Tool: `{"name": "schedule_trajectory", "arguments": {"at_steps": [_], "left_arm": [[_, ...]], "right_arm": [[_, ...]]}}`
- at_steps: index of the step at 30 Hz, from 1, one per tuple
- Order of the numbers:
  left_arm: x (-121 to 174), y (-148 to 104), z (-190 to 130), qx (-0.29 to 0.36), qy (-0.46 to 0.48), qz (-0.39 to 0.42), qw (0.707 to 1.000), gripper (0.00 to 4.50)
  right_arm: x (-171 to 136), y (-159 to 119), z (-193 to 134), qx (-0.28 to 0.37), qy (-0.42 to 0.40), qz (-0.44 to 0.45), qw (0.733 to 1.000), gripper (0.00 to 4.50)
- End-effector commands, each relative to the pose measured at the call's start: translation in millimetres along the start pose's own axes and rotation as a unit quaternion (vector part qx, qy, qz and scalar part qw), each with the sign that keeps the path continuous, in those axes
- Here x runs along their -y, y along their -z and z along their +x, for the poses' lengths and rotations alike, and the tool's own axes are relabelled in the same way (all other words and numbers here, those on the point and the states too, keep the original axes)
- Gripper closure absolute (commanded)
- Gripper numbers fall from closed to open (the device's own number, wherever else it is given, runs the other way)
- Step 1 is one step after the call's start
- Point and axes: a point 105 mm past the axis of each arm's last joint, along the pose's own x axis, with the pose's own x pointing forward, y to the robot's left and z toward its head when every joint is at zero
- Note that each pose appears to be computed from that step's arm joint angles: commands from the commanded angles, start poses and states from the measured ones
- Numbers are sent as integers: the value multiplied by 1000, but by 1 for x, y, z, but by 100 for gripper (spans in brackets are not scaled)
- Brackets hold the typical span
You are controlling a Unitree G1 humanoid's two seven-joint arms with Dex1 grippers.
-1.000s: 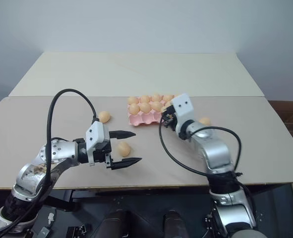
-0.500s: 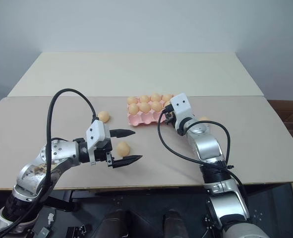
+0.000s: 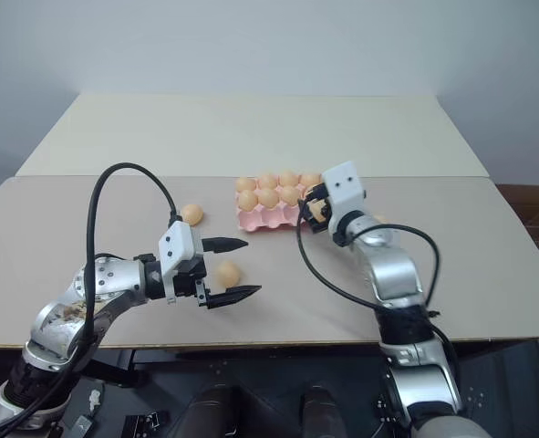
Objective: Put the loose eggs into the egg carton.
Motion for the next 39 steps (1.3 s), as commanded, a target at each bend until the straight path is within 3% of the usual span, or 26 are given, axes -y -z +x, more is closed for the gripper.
{"name": "schedule_trajectory", "arguments": {"at_steps": [1, 10, 15, 18, 24, 32, 39], "left_arm": [[6, -12, 5, 18, 7, 20, 1000, 0], [9, -11, 21, 7, 44, 49, 998, 0], [11, -14, 27, 13, 59, 58, 997, 0], [14, -14, 28, 14, 65, 63, 996, 0], [18, -12, 27, 13, 65, 60, 996, 0], [15, -13, 33, 27, 62, 61, 996, 0], [13, -18, 45, 43, 71, 63, 995, 0]], "right_arm": [[20, -16, -30, 35, 50, 17, 998, 3], [48, 24, -29, -86, 167, 2, 982, 3], [62, 34, -13, -102, 211, 23, 972, 3], [65, 25, -15, -80, 221, 28, 972, 3], [48, -1, -55, -22, 199, 32, 979, 3], [8, 31, -103, 3, 139, 14, 990, 3], [11, 51, -111, -35, 175, 35, 983, 3]]}}
